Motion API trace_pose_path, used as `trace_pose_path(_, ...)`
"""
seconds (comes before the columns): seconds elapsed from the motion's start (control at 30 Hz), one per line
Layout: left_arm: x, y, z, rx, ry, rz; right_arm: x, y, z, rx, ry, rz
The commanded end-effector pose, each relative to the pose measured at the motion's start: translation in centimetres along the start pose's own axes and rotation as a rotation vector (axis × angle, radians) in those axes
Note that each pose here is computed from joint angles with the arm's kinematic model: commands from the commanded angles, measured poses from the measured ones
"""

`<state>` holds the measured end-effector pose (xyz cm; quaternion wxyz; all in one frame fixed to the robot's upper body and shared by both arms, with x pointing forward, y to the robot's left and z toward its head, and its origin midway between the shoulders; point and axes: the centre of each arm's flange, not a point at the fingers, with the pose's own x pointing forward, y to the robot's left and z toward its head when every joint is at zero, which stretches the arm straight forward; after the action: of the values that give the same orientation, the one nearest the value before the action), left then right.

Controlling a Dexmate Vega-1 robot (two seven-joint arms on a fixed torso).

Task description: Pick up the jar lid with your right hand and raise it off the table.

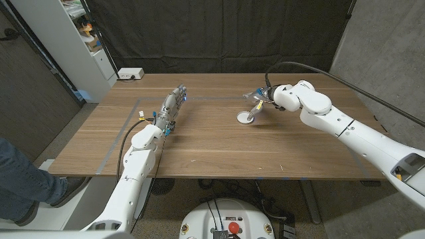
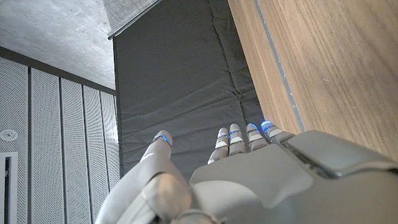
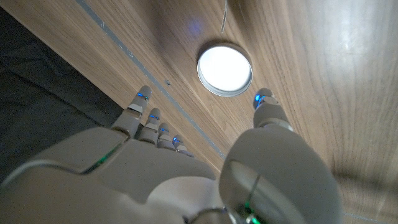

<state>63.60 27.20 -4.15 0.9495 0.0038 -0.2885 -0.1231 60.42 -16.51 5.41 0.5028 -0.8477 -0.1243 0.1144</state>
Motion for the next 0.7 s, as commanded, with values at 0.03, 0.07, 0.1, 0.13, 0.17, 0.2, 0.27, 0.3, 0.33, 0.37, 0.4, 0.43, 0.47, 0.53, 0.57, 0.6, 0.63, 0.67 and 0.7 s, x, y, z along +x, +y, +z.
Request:
trace_pose_path(0.03, 0.36, 0.07, 0.05, 0.005, 0.004, -0.005, 0.95, 0.3, 0.22, -0.011, 0.021, 0.048)
trace_pose_path(0.07, 0.41, 0.04, 0.07, 0.006, 0.004, -0.006, 1.02, 0.37, 0.27, -0.011, 0.019, 0.052)
trace_pose_path(0.1, 0.46, 0.02, 0.09, 0.006, 0.004, -0.007, 1.05, 0.39, 0.3, -0.009, 0.016, 0.057)
trace_pose_path(0.13, 0.51, -0.01, 0.12, 0.007, 0.004, -0.008, 1.13, 0.43, 0.36, -0.009, 0.014, 0.061)
trace_pose_path(0.17, 0.54, -0.03, 0.14, 0.008, 0.004, -0.009, 1.19, 0.46, 0.41, -0.011, 0.012, 0.067)
trace_pose_path(0.2, 0.58, -0.04, 0.16, 0.009, 0.004, -0.01, 1.23, 0.47, 0.44, -0.012, 0.011, 0.072)
trace_pose_path(0.27, 0.65, -0.05, 0.17, 0.009, 0.005, -0.01, 1.31, 0.42, 0.49, -0.016, 0.011, 0.083)
trace_pose_path(0.3, 0.69, -0.04, 0.16, 0.008, 0.005, -0.01, 1.35, 0.38, 0.53, -0.019, 0.011, 0.089)
trace_pose_path(0.33, 0.71, -0.04, 0.12, 0.007, 0.006, -0.01, 1.39, 0.33, 0.57, -0.025, 0.011, 0.095)
trace_pose_path(0.37, 0.73, -0.04, 0.07, 0.006, 0.006, -0.01, 1.42, 0.27, 0.62, -0.029, 0.01, 0.1)
trace_pose_path(0.4, 0.74, -0.05, 0.01, 0.005, 0.006, -0.01, 1.45, 0.23, 0.67, -0.034, 0.01, 0.103)
trace_pose_path(0.43, 0.75, -0.06, -0.05, 0.004, 0.007, -0.01, 1.49, 0.18, 0.72, -0.039, 0.011, 0.109)
trace_pose_path(0.47, 0.75, -0.07, -0.1, 0.003, 0.007, -0.011, 1.53, 0.14, 0.77, -0.041, 0.008, 0.112)
trace_pose_path(0.53, 0.74, -0.08, -0.2, 0.002, 0.007, -0.01, 1.57, 0.07, 0.85, -0.042, 0.007, 0.117)
trace_pose_path(0.57, 0.72, -0.09, -0.24, 0.001, 0.008, -0.01, 1.58, 0.05, 0.91, -0.046, 0.004, 0.118)
trace_pose_path(0.6, 0.7, -0.09, -0.27, 0.0, 0.009, -0.009, 1.6, 0.03, 0.97, -0.046, 0.002, 0.12)
trace_pose_path(0.63, 0.68, -0.09, -0.3, 0.0, 0.009, -0.007, 1.62, 0.03, 1.02, -0.048, 0.002, 0.122)
trace_pose_path(0.67, 0.66, -0.09, -0.33, 0.0, 0.009, -0.007, 1.66, 0.03, 1.12, -0.053, 0.002, 0.124)
trace_pose_path(0.7, 0.64, -0.08, -0.35, -0.001, 0.009, -0.006, 1.68, 0.06, 1.2, -0.055, 0.002, 0.129)
